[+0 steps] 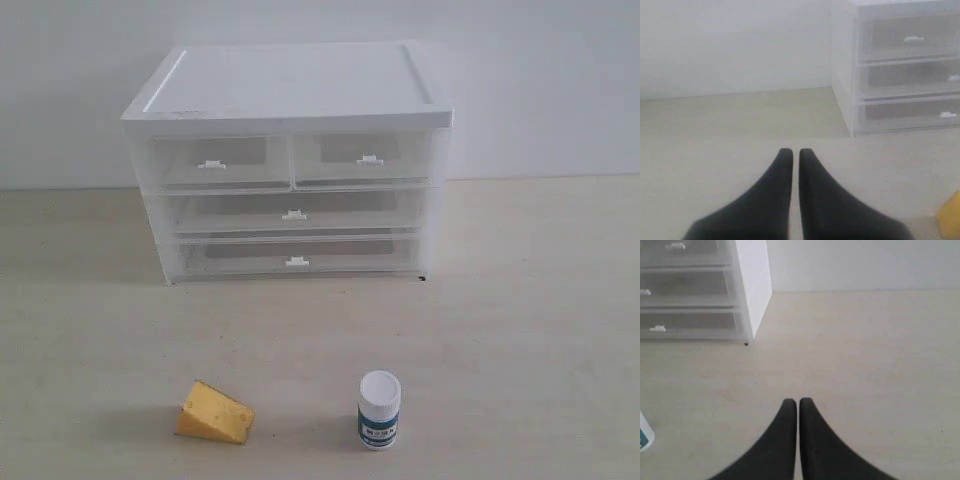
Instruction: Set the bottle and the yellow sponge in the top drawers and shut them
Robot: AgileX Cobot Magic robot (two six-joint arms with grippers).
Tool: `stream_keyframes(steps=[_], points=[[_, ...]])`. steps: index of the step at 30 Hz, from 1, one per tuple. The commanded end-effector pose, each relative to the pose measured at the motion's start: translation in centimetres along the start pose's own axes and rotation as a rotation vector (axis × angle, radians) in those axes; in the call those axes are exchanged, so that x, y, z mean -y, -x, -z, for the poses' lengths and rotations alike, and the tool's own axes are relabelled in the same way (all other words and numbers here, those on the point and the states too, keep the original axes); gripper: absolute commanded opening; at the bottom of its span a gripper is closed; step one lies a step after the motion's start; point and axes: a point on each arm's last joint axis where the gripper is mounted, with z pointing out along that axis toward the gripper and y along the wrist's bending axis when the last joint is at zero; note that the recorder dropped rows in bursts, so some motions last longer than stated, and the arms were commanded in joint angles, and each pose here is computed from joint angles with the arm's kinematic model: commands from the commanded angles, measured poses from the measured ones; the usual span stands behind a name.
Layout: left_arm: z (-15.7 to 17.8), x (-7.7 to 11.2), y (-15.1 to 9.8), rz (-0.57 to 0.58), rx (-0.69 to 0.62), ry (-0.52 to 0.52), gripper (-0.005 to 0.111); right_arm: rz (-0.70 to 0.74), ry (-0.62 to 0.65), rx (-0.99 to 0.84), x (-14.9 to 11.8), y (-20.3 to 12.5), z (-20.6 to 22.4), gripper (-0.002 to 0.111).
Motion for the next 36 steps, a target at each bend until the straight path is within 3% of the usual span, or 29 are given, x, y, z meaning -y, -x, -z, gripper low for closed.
stream_keyframes(steps=[1, 11, 13, 15, 18, 19, 24, 29, 32, 36], points=[[0.0, 0.0, 0.0, 0.004, 0.007, 0.003, 0.004, -0.001, -0.003, 0.104, 0.0, 0.9, 0.1, 0.000], [0.0, 0.0, 0.0, 0.004, 0.007, 0.003, 0.004, 0.000, -0.003, 0.516, 0.0, 4.5, 1.2, 0.000], [0.0, 0.0, 0.0, 0.004, 0.007, 0.003, 0.004, -0.057, 0.017, 0.598, 0.0, 5.1, 1.6, 0.000], [0.0, 0.0, 0.0, 0.004, 0.007, 0.003, 0.004, -0.188, 0.059, 0.657, 0.0, 5.6, 1.9, 0.000], [0.0, 0.0, 0.0, 0.004, 0.007, 0.003, 0.004, -0.542, 0.187, 0.672, 0.1, 5.8, 2.1, 0.000], [0.0, 0.0, 0.0, 0.004, 0.007, 0.003, 0.004, -0.566, 0.206, 0.688, 0.0, 5.9, 2.2, 0.000], [0.0, 0.0, 0.0, 0.004, 0.007, 0.003, 0.004, -0.378, 0.282, 0.711, -1.2, 7.3, 2.5, 0.000], [0.0, 0.0, 0.0, 0.004, 0.007, 0.003, 0.004, -0.362, 0.374, 0.697, -2.0, 9.9, 1.1, 0.000], [0.0, 0.0, 0.0, 0.004, 0.007, 0.003, 0.004, -0.358, 0.404, 0.659, -2.4, 11.1, -0.8, 0.000], [0.0, 0.0, 0.0, 0.004, 0.007, 0.003, 0.004, -0.245, 0.458, 0.501, -3.4, 11.3, -4.6, 0.000]])
